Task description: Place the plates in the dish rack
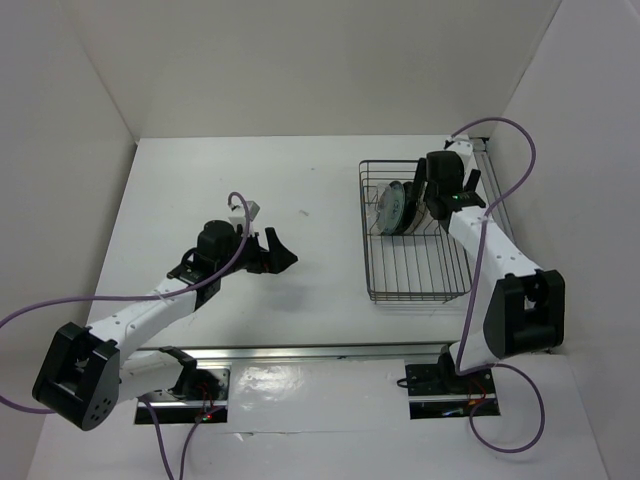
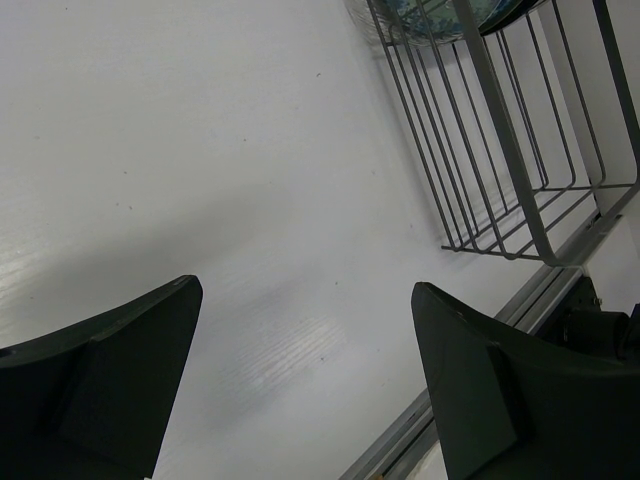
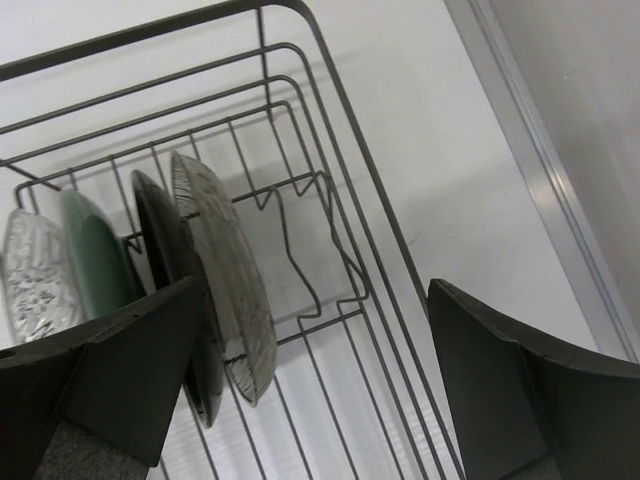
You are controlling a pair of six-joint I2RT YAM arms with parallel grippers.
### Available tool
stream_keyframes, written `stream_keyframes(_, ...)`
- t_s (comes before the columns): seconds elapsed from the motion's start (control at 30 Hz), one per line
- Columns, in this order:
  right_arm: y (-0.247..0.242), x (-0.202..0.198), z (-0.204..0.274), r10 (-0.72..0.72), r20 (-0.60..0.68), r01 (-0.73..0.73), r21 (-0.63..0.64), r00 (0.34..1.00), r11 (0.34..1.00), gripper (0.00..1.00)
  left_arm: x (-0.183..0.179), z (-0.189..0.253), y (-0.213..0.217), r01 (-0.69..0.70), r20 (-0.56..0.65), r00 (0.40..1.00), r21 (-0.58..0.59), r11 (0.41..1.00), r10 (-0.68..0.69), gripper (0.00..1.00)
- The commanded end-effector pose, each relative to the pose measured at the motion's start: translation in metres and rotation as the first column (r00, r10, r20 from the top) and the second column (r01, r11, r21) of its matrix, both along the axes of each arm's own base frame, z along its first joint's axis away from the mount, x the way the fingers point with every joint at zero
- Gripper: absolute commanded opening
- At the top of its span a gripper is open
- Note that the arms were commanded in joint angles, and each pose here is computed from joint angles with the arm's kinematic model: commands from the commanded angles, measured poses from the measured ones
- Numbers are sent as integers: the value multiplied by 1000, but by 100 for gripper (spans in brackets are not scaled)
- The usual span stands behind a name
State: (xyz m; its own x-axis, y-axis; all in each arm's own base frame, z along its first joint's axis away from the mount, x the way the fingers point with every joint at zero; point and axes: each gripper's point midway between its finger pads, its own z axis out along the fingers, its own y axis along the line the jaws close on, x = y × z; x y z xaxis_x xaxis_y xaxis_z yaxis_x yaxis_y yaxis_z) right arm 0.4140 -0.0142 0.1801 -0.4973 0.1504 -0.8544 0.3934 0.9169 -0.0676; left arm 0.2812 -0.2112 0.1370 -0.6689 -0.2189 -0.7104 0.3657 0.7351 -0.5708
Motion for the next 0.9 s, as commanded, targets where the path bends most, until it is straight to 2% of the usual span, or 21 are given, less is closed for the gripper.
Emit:
stream_keyframes(0.0,9,6,51,27,127,-35,65,992,997,100,2,17,-5,30,77,997,-20,999,-29,100)
stream_keyframes(0.1,23,2,76,82,178,-105,122,981,987,100,8,16,0,-8,61,998,4,1000,8,100)
stream_keyframes(0.13,33,2,86,119,195,-147,138,973,979,100,15,15,5,-60,47,997,19,998,59,100)
stream_keyframes(0.17,38,1,89,131,194,-160,138,972,978,100,14,7,11,-90,-8,996,54,994,90,100)
stream_keyframes(0.23,57,-7,101,176,187,-203,134,966,970,100,31,19,14,-156,-28,987,77,985,158,100)
stream_keyframes(0.3,62,-17,100,187,139,-204,122,973,971,100,32,25,18,-186,-63,979,98,978,192,100)
stream_keyframes(0.53,67,-64,149,203,231,-236,128,952,963,100,47,123,37,-307,64,951,90,947,302,100)
stream_keyframes(0.73,48,-102,160,148,224,-175,109,963,979,100,11,163,81,-390,130,919,182,903,371,100)
stream_keyframes(0.87,33,-133,181,118,292,-154,105,949,983,100,-17,184,115,-466,203,881,215,858,427,100)
